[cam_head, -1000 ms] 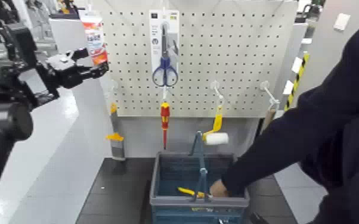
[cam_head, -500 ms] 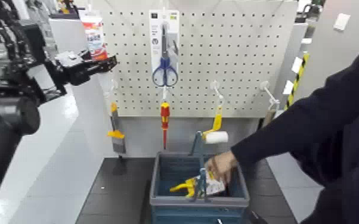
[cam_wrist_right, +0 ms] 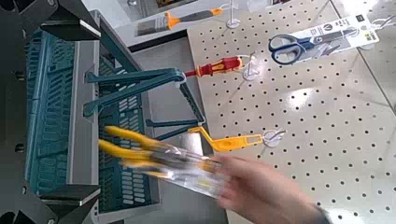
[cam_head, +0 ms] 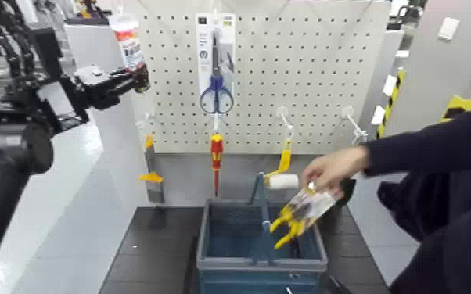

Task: Put the red glue tube into the crate.

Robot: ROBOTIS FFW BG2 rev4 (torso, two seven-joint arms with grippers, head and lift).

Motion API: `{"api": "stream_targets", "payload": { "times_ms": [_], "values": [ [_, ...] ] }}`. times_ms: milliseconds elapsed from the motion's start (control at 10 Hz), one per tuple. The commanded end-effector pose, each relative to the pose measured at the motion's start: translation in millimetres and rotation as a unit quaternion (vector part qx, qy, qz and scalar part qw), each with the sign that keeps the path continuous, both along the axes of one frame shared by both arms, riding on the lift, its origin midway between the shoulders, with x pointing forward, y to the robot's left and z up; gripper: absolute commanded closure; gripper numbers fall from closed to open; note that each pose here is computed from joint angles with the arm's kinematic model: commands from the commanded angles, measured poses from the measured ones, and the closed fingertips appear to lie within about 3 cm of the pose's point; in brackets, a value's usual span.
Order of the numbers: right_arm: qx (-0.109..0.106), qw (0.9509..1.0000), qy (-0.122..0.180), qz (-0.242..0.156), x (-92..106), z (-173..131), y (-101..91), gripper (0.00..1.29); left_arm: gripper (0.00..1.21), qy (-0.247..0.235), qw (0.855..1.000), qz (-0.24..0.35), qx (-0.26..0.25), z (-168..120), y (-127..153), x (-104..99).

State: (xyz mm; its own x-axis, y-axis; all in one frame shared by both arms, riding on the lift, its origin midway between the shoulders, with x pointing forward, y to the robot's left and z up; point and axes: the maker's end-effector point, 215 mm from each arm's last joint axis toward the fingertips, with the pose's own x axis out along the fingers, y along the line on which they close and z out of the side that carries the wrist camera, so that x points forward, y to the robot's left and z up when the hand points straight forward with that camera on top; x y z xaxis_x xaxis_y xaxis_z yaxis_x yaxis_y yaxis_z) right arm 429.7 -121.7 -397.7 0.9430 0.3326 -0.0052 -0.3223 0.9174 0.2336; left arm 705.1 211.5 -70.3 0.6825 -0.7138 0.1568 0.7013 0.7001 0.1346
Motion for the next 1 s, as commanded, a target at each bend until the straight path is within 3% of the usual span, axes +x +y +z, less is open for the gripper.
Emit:
{"api": "stream_targets", "payload": {
  "times_ms": [100,400,700,1000],
  "values": [
    [0.000,1.0000,0.000,0.000,0.3,-0.1,0.2,0.14,1.11,-0.001,1.000,0.001,0.000,2.6,1.1,0.1],
    [0.000,1.0000,0.003,0.000,0.3,-2.1,-0.7,0.14,1.11,-0.012,1.000,0.001,0.000,10.8,0.0,-1.2],
    [0.000,1.0000,0.004,-0.003,0.2,-2.9,-3.3,0.14,1.11,-0.070,0.997,-0.025,0.006,65.4,-30.9,-27.8],
    [-0.001,1.0000,0.005,-0.002,-0.7,-3.6,-2.8,0.14,1.11,-0.093,0.994,-0.049,0.007,83.9,-58.4,-48.1]
  ]
}}
